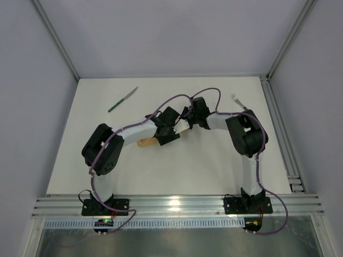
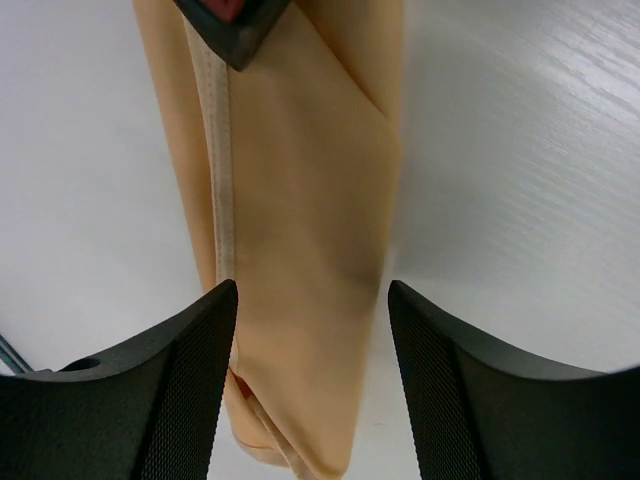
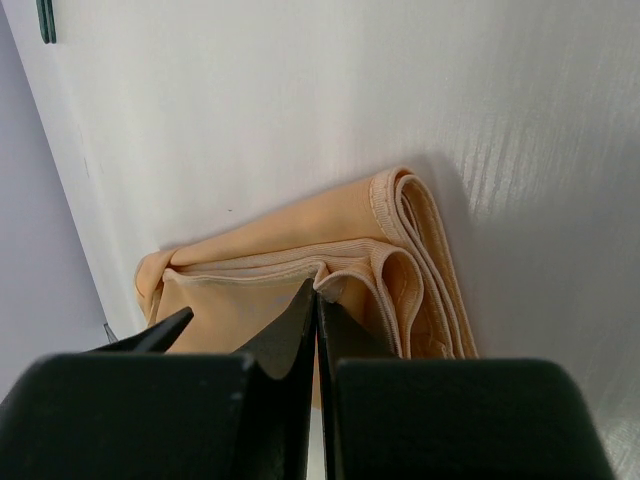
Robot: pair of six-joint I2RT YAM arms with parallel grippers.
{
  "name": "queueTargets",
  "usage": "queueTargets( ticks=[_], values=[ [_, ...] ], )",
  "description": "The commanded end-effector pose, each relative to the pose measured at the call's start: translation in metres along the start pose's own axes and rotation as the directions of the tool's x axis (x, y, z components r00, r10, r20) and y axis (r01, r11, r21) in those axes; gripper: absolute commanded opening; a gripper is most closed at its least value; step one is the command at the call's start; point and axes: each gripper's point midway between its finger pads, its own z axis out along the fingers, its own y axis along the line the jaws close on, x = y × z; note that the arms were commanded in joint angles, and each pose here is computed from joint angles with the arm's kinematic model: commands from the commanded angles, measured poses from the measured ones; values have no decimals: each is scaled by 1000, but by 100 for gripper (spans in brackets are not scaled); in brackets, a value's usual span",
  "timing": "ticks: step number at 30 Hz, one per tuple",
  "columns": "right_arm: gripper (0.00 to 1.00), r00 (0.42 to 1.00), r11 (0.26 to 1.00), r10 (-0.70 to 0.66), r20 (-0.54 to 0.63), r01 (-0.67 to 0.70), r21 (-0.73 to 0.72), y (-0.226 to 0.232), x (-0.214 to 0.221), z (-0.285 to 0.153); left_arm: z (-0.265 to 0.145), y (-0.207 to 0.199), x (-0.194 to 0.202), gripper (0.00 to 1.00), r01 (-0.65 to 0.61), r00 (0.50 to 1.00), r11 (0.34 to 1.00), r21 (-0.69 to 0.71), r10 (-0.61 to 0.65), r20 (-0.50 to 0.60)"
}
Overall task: Fold the napkin into a case and place the utensils inside
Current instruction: Pick up the smaller rectangle-folded napkin from the center of the board.
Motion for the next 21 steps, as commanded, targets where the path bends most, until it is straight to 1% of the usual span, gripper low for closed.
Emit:
queueTargets(
  ticks=[1,5,11,13,14,15,17,18,19,20,21],
  values=[
    [4,1000,1000,-20,19,21,-19,8,-10,0,8,17,-18,63,-61,998,990,-128,65,25],
    [4,999,1000,-24,26,25,-18,10,-13,-1,21,-8,-1,57,-72,997,997,-16,72,-21],
    [4,999,999,-42,27,42,-17,13,-16,1,23,-18,8,56,-65,996,997,29,67,-53],
    [4,999,999,-42,30,43,-19,13,-18,0,28,-21,12,53,-71,993,996,49,75,-87],
    [4,999,999,-43,32,43,-19,13,-18,0,30,-20,14,50,-73,992,996,45,78,-101],
    [4,999,999,-43,29,44,-19,14,-17,0,31,-20,15,41,-75,991,996,43,79,-109],
    [4,998,999,-48,32,49,-22,15,-19,-1,35,-20,18,33,-75,990,996,40,79,-120],
    [4,998,998,-51,32,51,-24,16,-19,-1,35,-20,18,27,-74,990,997,39,78,-121],
    [4,998,998,-56,30,57,-32,18,-19,-2,34,-18,16,24,-73,990,997,35,77,-118],
    [4,998,997,-62,28,63,-35,20,-19,-3,33,-18,15,17,-73,990,997,34,76,-115],
    [4,997,997,-67,28,68,-40,22,-20,-3,32,-16,13,13,-74,991,997,30,77,-112]
  ],
)
